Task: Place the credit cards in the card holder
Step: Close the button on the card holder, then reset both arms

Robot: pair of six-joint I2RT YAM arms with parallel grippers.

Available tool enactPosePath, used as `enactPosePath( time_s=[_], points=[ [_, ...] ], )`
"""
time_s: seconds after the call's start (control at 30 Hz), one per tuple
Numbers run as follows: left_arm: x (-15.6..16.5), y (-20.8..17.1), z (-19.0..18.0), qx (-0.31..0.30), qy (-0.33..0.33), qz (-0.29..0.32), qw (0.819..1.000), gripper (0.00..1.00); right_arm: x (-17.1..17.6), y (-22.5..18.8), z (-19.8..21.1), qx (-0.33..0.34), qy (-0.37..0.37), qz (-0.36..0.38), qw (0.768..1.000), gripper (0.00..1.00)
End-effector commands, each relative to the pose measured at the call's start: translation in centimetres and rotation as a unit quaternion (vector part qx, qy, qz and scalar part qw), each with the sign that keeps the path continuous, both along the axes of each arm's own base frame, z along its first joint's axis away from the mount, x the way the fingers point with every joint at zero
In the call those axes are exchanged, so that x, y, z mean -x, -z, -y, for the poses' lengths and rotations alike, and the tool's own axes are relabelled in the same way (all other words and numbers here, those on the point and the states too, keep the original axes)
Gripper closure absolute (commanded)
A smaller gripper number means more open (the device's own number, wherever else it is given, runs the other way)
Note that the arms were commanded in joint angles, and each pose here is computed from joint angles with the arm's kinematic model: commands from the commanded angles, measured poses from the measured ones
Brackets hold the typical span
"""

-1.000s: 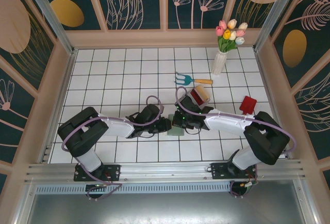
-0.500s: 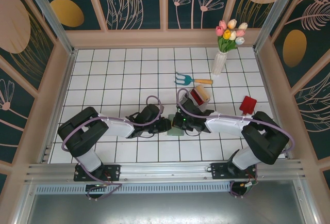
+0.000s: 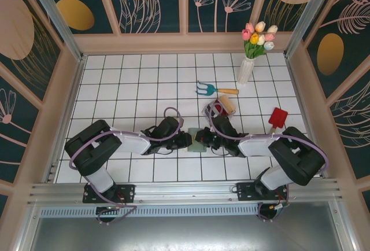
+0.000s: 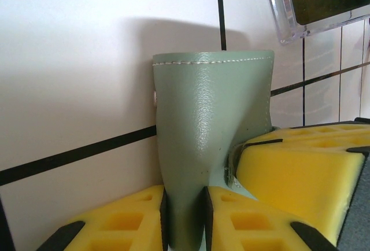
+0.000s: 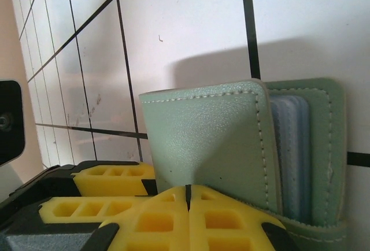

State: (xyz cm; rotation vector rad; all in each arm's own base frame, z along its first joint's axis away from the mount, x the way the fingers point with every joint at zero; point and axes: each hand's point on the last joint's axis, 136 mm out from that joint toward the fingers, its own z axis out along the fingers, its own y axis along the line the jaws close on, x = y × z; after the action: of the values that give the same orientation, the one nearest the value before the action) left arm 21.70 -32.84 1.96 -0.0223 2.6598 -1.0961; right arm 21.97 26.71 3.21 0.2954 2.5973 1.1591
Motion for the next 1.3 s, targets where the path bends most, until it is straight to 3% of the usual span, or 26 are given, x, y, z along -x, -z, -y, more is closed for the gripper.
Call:
enactPosePath(
  time_s=[0.0,0.03,0.1,0.23,0.4,0.5,0.57,0.6,0.63,0.67,0.7,0.77,0.83,0.87,0.97,1.0,1.13,1.27],
  points=[
    [1.1,1.2,-0.9,-0.034,0.009,-0.021,0.999,0.76,2.2,3.6,3.2,0.087,0.007,-0.061,0.994,1.0],
    [1.0,0.8,-0.9,-0.032,0.009,-0.017,0.999,0.75,1.4,2.0,2.5,0.074,-0.001,-0.039,0.996,1.0],
    [0.8,0.1,-0.6,-0.025,0.014,-0.007,1.0,0.74,-0.3,-2.0,1.5,0.06,-0.006,0.014,0.998,0.83],
    [0.5,-1.2,-0.3,-0.015,0.017,0.012,1.0,0.74,-2.5,-6.0,5.0,0.114,0.056,0.075,0.989,0.57],
    [0.3,-2.4,0.0,-0.012,0.031,0.029,0.999,0.63,-2.3,-5.2,10.8,0.195,0.109,0.069,0.972,0.52],
    [-0.8,-4.8,-1.4,-0.027,0.005,0.08,0.996,0.46,-3.5,-7.6,15.4,0.27,0.175,0.123,0.939,0.39],
    [-2.5,-6.6,-3.9,-0.073,-0.041,0.136,0.987,0.33,-5.0,-11.1,18.9,0.322,0.236,0.188,0.898,0.3],
    [-3.4,-7.6,-5.4,-0.098,-0.067,0.165,0.979,0.27,-5.7,-12.5,20.3,0.349,0.257,0.221,0.874,0.24],
    [-4.5,-8.8,-7.5,-0.132,-0.1,0.199,0.966,0.18,-6.2,-13.5,22.0,0.385,0.28,0.257,0.841,0.15],
    [-5.8,-9.8,-10.2,-0.169,-0.143,0.228,0.948,0.08,-6.6,-14.1,24.3,0.424,0.318,0.281,0.8,0.11],
    [-6.8,-10.9,-12.6,-0.192,-0.179,0.247,0.933,0.04,-7.1,-14.5,25.6,0.448,0.33,0.305,0.773,0.1],
    [-8.9,-12.9,-18.9,-0.243,-0.263,0.277,0.891,0.02,-8.5,-14.7,25.9,0.477,0.285,0.381,0.739,0.1],
    [-9.8,-14.8,-25.3,-0.295,-0.352,0.312,0.832,0.01,-9.2,-13.8,26.4,0.455,0.268,0.435,0.729,0.09],
    [-9.9,-15.5,-28.2,-0.314,-0.39,0.328,0.801,0.02,-9.3,-13.7,27.6,0.434,0.292,0.444,0.727,0.1],
    [-9.3,-16.4,-34.0,-0.351,-0.459,0.359,0.733,0.01,-10.2,-11.5,28.9,0.367,0.283,0.44,0.769,0.12],
    [-9.1,-16.4,-35.0,-0.359,-0.467,0.368,0.719,0.01,-10.4,-11.3,29.0,0.364,0.283,0.444,0.768,0.12],
    [-9.3,-15.4,-36.9,-0.385,-0.464,0.393,0.695,0.01,-11.8,-11.1,27.8,0.35,0.258,0.458,0.776,0.11],
    [-10.4,-13.4,-38.0,-0.412,-0.447,0.391,0.691,0.01,-13.4,-11.6,28.2,0.355,0.27,0.47,0.762,0.11]
  ],
)
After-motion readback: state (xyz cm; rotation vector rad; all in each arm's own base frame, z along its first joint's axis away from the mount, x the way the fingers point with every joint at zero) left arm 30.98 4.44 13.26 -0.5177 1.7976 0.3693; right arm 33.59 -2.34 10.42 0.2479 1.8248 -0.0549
